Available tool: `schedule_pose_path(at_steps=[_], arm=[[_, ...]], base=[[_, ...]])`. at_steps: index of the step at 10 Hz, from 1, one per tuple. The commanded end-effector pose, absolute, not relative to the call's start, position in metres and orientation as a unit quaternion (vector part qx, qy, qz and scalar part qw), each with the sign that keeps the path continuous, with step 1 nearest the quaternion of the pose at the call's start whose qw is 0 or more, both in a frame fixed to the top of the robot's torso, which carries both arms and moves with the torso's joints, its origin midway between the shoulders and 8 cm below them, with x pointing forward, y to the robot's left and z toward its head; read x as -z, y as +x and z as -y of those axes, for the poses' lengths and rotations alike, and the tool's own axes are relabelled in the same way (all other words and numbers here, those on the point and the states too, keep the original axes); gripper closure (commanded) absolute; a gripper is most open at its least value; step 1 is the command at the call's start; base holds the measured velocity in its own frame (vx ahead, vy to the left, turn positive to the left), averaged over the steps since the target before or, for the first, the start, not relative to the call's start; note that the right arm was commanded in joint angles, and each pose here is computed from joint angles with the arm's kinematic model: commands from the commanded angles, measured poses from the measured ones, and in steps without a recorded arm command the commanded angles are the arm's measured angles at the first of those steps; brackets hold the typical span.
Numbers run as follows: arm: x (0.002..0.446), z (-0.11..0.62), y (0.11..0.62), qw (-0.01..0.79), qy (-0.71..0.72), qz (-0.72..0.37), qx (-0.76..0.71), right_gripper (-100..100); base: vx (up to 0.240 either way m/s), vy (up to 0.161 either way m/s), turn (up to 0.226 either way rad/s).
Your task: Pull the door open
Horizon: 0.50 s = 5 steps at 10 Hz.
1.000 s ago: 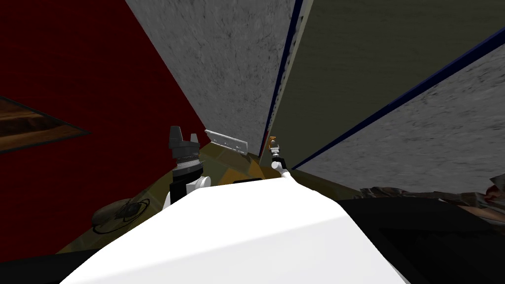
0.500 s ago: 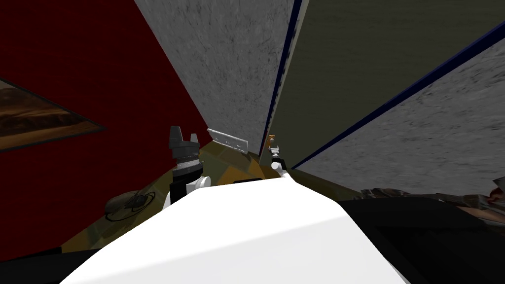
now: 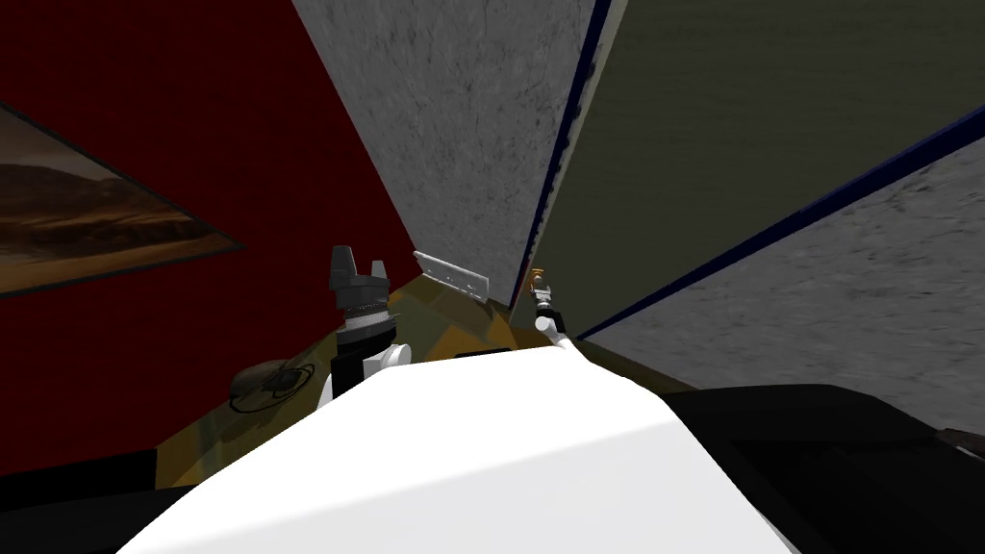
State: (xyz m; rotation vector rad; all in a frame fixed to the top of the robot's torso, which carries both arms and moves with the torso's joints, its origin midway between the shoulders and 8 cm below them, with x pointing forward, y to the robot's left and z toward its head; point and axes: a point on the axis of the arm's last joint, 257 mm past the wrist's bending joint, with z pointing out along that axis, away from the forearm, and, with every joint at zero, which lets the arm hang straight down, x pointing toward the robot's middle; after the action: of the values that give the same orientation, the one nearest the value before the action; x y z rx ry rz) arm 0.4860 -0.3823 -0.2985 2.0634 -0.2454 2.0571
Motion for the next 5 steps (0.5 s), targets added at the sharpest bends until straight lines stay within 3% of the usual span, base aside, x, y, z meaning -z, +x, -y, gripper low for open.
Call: schedule_pose_path(at_steps=[1, 3, 4, 5], arm=[[0.298, 0.407, 0.483, 0.119, 0.699, 0.096, -0.699, -100], [0.296, 0.433, 0.478, 0.13, 0.696, 0.108, -0.698, -100], [0.297, 0.424, 0.481, 0.127, 0.697, 0.103, -0.698, -100], [0.297, 0.424, 0.481, 0.127, 0.697, 0.103, -0.698, 100]], base=[[0.217, -0.014, 0.154], [0.205, -0.028, 0.188], [0.087, -0.018, 0.033], [-0.007, -0.005, -0.064]])
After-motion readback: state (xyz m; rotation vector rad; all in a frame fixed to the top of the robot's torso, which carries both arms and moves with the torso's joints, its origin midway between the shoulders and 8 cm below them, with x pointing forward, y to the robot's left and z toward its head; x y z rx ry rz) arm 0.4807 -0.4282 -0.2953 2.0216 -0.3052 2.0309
